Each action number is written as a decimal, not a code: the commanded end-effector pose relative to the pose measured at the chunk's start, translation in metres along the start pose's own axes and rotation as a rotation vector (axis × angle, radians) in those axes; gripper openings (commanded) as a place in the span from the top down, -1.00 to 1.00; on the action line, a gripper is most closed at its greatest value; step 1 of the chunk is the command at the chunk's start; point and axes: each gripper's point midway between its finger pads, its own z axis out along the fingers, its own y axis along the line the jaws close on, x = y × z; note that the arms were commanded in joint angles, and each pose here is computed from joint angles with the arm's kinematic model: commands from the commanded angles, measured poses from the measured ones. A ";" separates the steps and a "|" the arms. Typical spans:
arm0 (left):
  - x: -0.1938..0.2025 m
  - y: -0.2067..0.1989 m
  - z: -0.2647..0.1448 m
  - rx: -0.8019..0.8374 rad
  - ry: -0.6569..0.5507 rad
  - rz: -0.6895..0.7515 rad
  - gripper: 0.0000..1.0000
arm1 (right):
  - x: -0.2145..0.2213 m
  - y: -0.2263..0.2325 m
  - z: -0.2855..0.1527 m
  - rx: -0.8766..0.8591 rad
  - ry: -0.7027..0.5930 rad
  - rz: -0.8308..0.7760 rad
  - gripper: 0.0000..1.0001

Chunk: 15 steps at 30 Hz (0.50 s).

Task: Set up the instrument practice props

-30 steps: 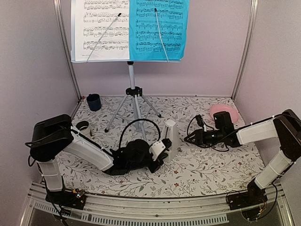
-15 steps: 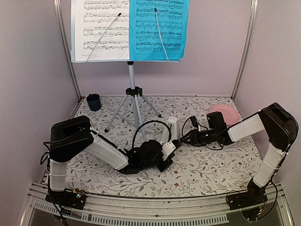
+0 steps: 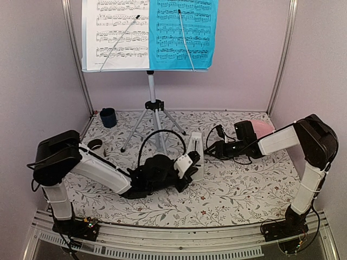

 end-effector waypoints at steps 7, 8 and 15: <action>-0.036 0.045 -0.060 -0.158 -0.111 -0.093 0.79 | -0.035 0.048 -0.031 -0.096 -0.108 -0.117 -0.30; -0.036 0.048 -0.064 -0.169 -0.117 -0.102 0.75 | -0.033 0.049 -0.037 -0.089 -0.114 -0.119 -0.39; -0.038 0.059 -0.076 -0.196 -0.136 -0.128 0.51 | -0.010 0.069 -0.060 -0.071 -0.155 -0.160 -1.00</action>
